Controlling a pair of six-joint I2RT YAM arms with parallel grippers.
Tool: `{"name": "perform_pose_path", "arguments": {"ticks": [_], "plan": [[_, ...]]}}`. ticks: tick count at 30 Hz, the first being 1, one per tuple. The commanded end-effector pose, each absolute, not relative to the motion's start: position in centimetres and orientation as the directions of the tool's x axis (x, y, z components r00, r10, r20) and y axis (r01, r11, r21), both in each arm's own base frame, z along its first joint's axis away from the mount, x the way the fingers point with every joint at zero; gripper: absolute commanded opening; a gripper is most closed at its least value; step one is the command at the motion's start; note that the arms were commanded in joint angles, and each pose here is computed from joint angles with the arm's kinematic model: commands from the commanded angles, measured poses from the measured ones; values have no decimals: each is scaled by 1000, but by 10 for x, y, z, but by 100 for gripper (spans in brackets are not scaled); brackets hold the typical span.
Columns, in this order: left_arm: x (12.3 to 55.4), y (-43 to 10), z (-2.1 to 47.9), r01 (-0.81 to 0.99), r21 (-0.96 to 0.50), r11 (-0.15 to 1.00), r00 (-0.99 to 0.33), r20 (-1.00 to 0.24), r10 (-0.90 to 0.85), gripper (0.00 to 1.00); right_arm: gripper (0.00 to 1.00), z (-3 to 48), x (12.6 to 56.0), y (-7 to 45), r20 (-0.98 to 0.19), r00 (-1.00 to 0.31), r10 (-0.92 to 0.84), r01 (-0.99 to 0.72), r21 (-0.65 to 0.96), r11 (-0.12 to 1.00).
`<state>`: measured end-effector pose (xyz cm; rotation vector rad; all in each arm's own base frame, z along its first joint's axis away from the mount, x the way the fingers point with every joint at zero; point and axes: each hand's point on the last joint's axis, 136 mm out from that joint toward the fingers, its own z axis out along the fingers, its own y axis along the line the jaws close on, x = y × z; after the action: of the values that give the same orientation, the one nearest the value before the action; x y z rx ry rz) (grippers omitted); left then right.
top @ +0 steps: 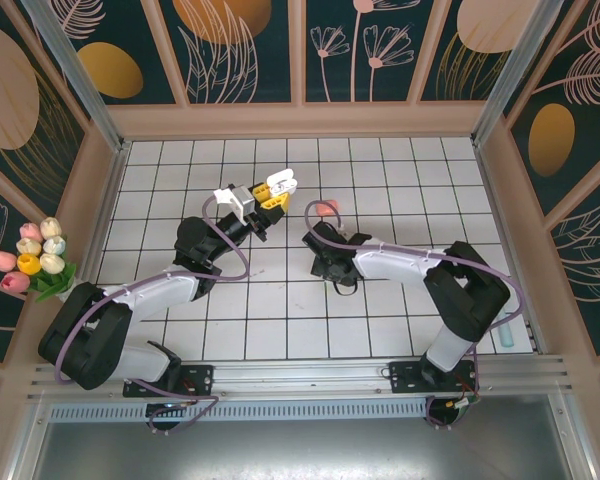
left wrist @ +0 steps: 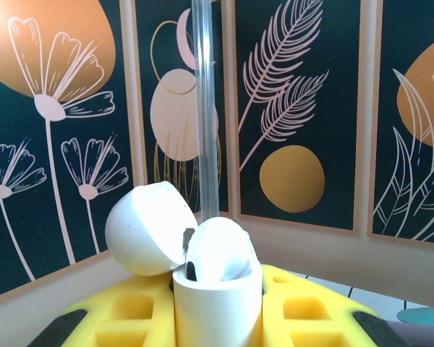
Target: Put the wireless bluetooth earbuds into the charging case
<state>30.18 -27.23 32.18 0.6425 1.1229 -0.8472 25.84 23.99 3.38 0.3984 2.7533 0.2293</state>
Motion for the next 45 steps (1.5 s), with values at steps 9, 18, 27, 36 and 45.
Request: {"name": "perform_pose_path", "arguments": {"ticks": [9,18,27,36,45], "plan": [[299,-271,339,840,42,541,242,-922,-303,0,56,15,246,223,-252,-807,534,507,168,845],[300,-272,336,840,43,541,244,-921,-305,0,52,5,246,221,-240,-821,518,505,119,855],[301,-271,334,832,53,553,254,-921,-295,0,44,-2,245,233,-216,-870,443,438,72,896],[301,-270,333,829,55,557,258,-921,-293,0,27,-2,240,244,-211,-906,367,360,71,930],[299,-269,334,828,56,558,259,-921,-291,0,22,15,254,242,-291,-933,214,209,46,977]]}}
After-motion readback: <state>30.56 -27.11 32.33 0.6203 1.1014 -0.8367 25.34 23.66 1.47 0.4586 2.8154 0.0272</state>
